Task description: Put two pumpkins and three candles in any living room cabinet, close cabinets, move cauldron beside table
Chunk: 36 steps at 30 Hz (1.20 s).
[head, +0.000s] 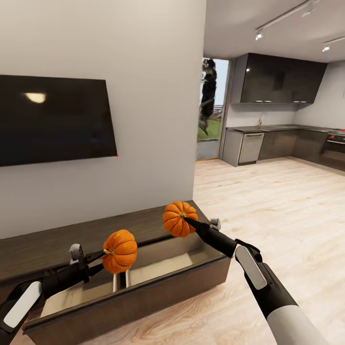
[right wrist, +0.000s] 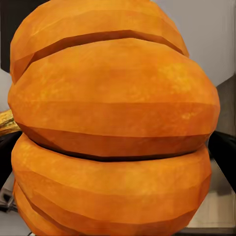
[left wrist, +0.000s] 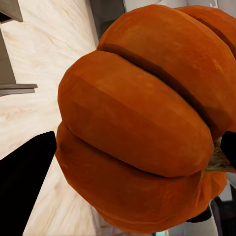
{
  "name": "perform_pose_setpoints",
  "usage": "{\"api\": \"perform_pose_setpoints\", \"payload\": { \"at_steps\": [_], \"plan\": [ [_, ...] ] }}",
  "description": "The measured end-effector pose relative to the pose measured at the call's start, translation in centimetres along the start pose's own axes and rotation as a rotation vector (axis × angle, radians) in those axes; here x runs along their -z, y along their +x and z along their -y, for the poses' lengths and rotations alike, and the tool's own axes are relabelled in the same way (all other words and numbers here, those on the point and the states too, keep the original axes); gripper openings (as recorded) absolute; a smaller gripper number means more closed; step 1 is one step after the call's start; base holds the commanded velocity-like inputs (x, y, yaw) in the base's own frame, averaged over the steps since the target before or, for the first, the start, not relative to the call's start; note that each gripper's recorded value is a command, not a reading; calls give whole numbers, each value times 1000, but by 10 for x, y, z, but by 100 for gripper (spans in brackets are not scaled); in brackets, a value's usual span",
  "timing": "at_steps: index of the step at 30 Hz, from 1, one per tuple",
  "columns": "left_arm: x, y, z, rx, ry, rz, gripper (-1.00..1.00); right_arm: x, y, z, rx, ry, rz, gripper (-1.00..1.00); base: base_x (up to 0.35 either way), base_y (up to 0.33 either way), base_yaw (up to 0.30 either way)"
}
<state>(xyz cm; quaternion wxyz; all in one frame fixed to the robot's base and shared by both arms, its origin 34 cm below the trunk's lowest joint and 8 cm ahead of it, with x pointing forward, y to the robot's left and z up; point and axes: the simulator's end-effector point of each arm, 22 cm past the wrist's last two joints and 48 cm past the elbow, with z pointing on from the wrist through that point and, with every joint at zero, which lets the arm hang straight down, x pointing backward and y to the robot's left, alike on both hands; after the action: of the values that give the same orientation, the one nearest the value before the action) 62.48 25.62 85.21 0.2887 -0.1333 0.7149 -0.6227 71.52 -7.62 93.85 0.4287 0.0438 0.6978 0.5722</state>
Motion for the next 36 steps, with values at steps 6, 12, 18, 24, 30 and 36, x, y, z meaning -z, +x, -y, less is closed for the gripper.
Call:
{"api": "perform_pose_setpoints", "payload": {
  "at_steps": [6,12,18,24,30,36],
  "plan": [
    [0,0,0,0,0,0,-100,0,0,0,0,1,1,-100,182,-218,3],
    [0,0,2,1,5,1,-100,0,-1,-1,1,-1,2,-100,226,-220,152],
    [0,-1,5,2,13,4,-100,1,-3,-3,7,-2,4,-100,240,-221,232],
    [-3,1,6,3,15,0,-100,1,-3,-4,7,-3,5,-100,242,-220,73],
    [-3,2,6,1,14,-1,-100,1,-3,-3,8,0,5,-100,242,-220,17],
    [-4,2,6,4,18,0,-100,1,-3,-2,8,8,4,-100,244,-220,206]
  ]
}}
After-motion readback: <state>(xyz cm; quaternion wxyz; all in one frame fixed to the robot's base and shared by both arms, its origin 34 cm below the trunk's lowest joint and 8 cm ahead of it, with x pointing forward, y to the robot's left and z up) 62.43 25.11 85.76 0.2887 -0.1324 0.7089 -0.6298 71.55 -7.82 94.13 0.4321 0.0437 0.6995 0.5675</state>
